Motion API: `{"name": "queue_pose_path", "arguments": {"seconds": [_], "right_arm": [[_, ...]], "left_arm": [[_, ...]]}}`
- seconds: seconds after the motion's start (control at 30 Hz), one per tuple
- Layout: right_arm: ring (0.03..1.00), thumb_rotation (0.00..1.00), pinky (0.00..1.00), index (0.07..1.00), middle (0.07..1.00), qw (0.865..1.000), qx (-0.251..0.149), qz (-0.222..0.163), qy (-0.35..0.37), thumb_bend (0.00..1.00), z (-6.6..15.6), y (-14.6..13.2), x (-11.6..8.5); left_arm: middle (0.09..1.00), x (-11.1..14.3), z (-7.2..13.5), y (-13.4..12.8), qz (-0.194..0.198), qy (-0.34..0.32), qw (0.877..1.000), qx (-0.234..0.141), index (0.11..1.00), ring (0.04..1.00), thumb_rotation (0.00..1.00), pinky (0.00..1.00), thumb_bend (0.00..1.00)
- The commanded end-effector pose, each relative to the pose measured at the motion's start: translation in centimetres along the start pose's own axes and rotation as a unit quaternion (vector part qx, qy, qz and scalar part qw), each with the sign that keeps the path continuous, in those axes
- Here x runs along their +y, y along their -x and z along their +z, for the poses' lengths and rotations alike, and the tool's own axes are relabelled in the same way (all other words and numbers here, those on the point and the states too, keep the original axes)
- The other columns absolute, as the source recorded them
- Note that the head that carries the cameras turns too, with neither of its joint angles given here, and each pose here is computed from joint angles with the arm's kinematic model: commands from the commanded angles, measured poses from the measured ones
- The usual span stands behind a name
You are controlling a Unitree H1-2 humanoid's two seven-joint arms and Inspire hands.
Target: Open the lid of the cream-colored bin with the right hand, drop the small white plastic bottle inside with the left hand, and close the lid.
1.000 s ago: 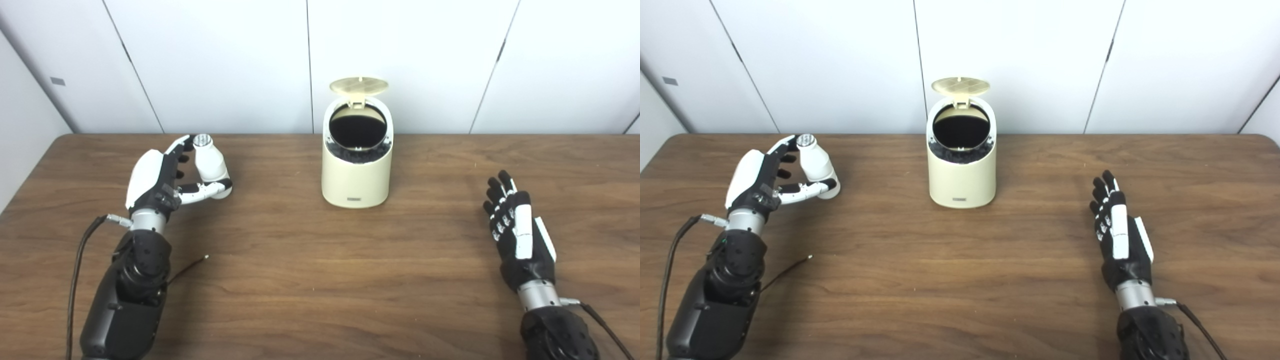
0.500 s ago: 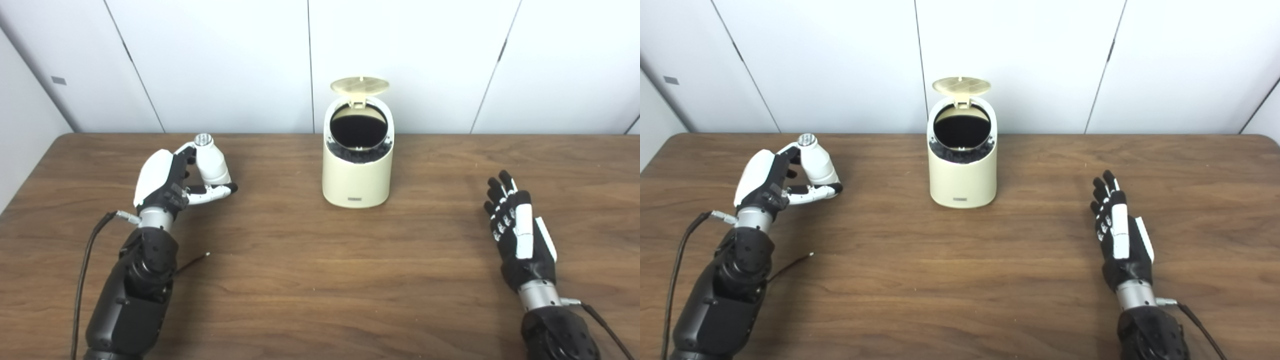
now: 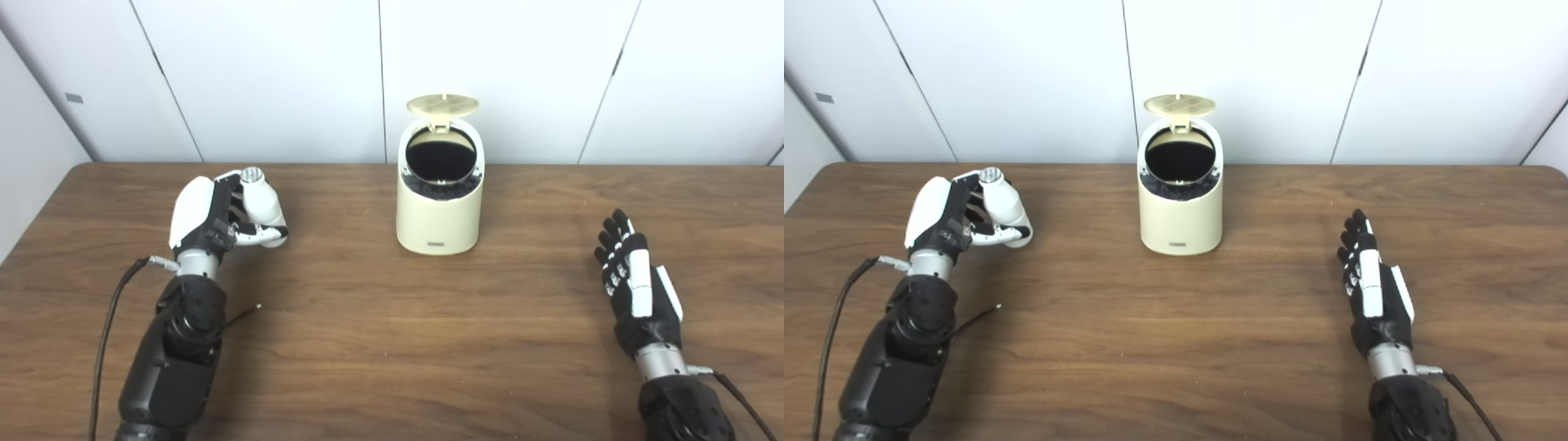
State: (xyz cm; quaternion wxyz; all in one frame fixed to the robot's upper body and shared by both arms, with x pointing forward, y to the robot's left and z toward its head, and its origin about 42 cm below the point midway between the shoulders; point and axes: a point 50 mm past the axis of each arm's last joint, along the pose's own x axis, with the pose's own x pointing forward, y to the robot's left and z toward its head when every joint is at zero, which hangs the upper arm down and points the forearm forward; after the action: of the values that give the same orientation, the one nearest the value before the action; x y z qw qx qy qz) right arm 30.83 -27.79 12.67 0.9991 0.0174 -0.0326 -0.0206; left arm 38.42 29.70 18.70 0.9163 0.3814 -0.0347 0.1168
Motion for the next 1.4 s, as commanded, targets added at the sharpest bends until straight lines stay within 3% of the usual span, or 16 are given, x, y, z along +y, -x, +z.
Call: {"name": "queue_pose_path", "arguments": {"seconds": [0.0,0.03,0.17,0.47,0.63,1.0,1.37], "right_arm": [[1.000,0.96,1.00,1.000,1.000,1.000,-0.004,0.007,0.002,0.65,0.3,0.0,0.2],[1.000,0.97,1.00,1.000,1.000,1.000,-0.004,0.008,0.005,0.64,0.2,0.0,0.2],[1.000,0.96,1.00,1.000,1.000,1.000,-0.005,0.010,-0.001,0.64,0.1,0.0,0.2],[1.000,0.96,1.00,1.000,1.000,1.000,-0.004,0.012,-0.008,0.64,-0.2,0.0,0.0],[1.000,0.96,1.00,1.000,1.000,1.000,-0.001,0.012,-0.010,0.65,0.0,0.1,0.2],[1.000,0.97,1.00,1.000,1.000,1.000,0.000,0.015,-0.015,0.64,0.2,0.2,0.8],[1.000,0.97,1.00,1.000,0.996,1.000,0.005,0.014,-0.015,0.62,0.2,0.2,1.3]], "left_arm": [[0.517,1.1,1.9,-1.3,0.042,0.022,0.998,-0.046,0.565,0.483,0.00,0.42,0.66],[0.498,1.0,1.9,-1.3,0.044,0.026,0.998,-0.047,0.538,0.452,0.00,0.43,0.57],[0.487,0.5,2.1,-1.2,0.058,0.041,0.995,-0.064,0.479,0.441,0.00,0.41,0.49],[0.492,0.6,2.5,-1.2,0.071,0.045,0.993,-0.077,0.476,0.424,0.00,0.36,0.48],[0.492,0.8,3.6,-0.4,0.071,0.048,0.991,-0.103,0.468,0.428,0.00,0.36,0.48],[0.512,2.6,11.8,1.4,0.088,0.070,0.969,-0.220,0.480,0.418,0.00,0.31,0.47],[0.526,2.7,17.8,2.7,0.112,0.077,0.944,-0.299,0.530,0.415,0.00,0.27,0.47]]}}
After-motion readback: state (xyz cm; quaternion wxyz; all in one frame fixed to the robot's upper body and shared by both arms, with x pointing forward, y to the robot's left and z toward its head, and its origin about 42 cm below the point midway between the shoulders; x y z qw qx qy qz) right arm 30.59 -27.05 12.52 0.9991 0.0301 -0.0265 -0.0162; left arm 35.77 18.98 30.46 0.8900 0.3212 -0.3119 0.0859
